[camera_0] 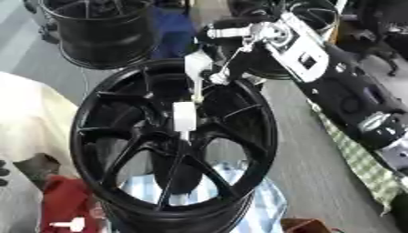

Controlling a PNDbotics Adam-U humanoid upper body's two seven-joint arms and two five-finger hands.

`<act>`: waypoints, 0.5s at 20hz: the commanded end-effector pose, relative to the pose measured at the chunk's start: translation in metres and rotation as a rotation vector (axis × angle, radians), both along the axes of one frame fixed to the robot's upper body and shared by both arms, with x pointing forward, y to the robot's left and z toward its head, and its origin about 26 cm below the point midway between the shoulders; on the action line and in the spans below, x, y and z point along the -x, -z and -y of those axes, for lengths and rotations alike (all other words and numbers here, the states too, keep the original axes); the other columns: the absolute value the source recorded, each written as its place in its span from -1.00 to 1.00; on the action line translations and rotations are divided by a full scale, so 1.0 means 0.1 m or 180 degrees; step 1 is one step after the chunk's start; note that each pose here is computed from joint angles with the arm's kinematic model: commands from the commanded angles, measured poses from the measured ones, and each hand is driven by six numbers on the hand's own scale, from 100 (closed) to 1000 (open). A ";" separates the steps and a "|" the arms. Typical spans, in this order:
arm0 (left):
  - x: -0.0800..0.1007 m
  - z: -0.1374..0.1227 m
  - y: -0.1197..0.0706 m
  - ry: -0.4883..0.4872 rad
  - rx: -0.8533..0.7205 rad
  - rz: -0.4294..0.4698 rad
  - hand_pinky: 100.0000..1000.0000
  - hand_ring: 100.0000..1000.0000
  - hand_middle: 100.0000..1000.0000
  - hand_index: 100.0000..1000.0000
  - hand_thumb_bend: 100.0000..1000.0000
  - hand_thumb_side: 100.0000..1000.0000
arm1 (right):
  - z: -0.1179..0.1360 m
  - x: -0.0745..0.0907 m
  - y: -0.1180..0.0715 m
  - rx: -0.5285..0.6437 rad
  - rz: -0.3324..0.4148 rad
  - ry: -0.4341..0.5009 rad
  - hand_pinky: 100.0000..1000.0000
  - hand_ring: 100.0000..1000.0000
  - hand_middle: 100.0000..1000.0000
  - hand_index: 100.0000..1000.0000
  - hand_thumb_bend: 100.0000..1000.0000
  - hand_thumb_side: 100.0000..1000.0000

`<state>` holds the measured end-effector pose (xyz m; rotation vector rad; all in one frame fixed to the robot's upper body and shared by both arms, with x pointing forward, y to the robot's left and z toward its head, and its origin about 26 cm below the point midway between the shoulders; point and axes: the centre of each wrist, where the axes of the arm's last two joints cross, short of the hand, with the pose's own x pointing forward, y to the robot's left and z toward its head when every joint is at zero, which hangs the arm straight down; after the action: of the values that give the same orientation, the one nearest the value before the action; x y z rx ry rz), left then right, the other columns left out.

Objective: Pull the pin out of the wheel hub.

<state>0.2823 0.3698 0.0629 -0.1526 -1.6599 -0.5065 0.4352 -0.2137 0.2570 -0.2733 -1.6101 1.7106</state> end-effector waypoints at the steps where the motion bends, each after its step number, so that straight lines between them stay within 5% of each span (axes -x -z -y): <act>1: 0.03 -0.08 -0.09 -0.0071 -0.0099 0.0038 0.21 0.28 0.19 0.64 -1.00 0.39 | 0.24 0.12 -0.39 -0.0157 0.0294 0.0114 0.22 0.15 -0.36 -0.14 -1.00 -1.00; 5: 0.09 -0.14 -0.06 -0.0175 -0.0106 -0.0012 0.21 0.28 0.19 0.64 -1.00 0.40 | 0.59 0.32 -0.53 -0.0323 0.0470 0.0341 0.22 0.15 -0.35 -0.12 -1.00 -1.00; 10: 0.14 -0.20 -0.07 -0.0322 -0.0092 -0.0009 0.21 0.28 0.19 0.64 -1.00 0.39 | 1.24 0.54 -0.57 -0.0586 0.0554 0.0981 0.16 0.13 -0.36 -0.13 -1.00 -1.00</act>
<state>0.2686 0.3833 0.0559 -0.0932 -1.6233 -0.4331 0.3919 -0.3206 0.2864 -0.4722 -1.6951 1.3712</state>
